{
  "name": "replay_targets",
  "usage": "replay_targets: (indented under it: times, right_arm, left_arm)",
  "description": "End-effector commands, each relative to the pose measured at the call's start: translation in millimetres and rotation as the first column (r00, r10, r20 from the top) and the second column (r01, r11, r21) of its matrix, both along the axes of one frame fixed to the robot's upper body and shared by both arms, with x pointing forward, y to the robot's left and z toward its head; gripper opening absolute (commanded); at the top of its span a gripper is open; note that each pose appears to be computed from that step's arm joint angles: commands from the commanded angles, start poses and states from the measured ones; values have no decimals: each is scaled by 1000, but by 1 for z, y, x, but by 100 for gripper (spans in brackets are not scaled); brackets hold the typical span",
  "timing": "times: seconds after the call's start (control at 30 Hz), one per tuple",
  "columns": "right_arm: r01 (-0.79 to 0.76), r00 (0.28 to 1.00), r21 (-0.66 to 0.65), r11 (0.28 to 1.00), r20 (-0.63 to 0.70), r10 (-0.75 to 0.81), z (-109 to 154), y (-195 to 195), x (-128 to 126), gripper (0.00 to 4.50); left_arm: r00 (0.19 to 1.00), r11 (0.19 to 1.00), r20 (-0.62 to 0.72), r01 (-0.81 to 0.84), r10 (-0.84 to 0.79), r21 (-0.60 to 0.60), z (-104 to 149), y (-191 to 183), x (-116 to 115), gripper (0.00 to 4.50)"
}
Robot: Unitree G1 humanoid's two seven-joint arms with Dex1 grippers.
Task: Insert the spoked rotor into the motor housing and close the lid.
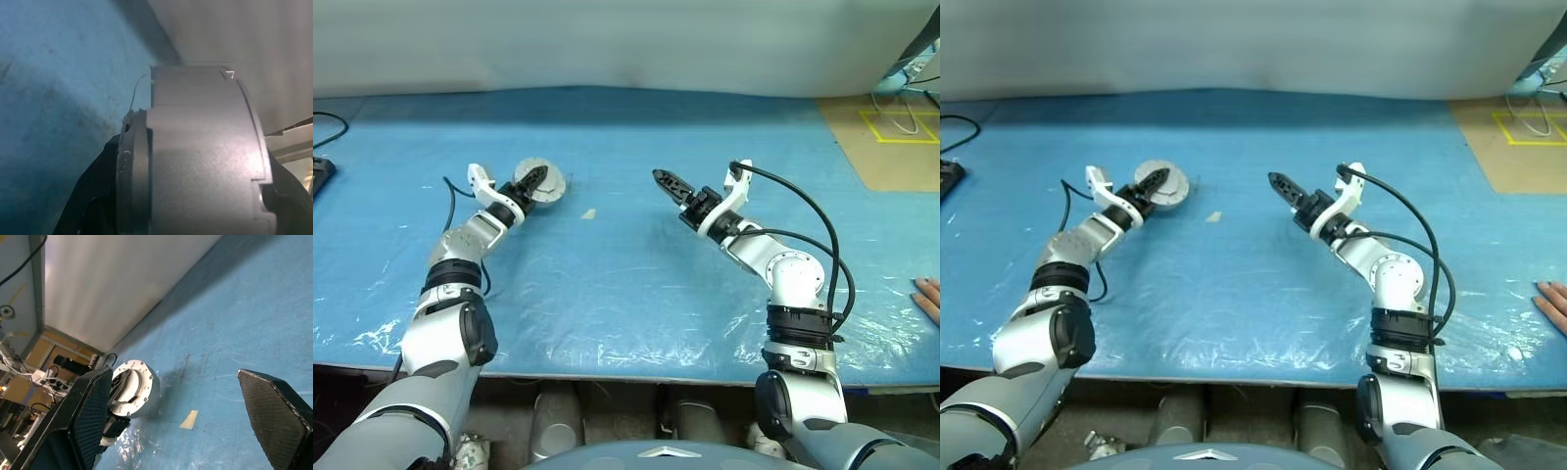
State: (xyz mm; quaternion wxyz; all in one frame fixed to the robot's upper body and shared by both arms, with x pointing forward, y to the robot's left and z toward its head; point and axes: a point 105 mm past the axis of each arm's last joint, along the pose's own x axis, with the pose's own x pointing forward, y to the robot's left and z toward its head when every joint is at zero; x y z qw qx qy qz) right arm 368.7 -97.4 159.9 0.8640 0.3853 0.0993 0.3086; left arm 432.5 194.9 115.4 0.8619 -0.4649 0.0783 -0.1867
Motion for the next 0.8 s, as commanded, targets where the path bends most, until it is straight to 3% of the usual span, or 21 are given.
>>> replay_targets:
  times: [0.03,0.13,0.3,0.5,0.6,0.7,0.8]
  right_arm:
    - [-7,999,11,1000,45,7,10,4,-2,437]
    - [-9,1000,-50,999,24,11,-1,7,-2,437]
    - [-29,999,-46,999,19,30,-4,11,-5,437]
    - [-40,998,-38,998,46,41,0,14,-6,437]
    - [47,985,-158,986,169,-20,9,7,-4,437]
    - [250,920,-366,896,379,-102,22,0,0,437]
    - [428,867,-477,767,457,-199,19,-20,6,437]
  left_arm:
    - [997,999,76,-33,32,14,21,8,5,342]
    - [995,990,15,-98,97,102,7,21,6,448]
    - [989,982,19,-149,148,117,8,45,4,448]
    - [973,949,70,-230,220,215,18,78,0,448]
    - [961,923,152,-267,232,277,35,88,0,448]
    - [940,804,276,-320,202,501,45,85,-1,448]
    - [912,698,402,-341,83,630,55,54,-9,448]
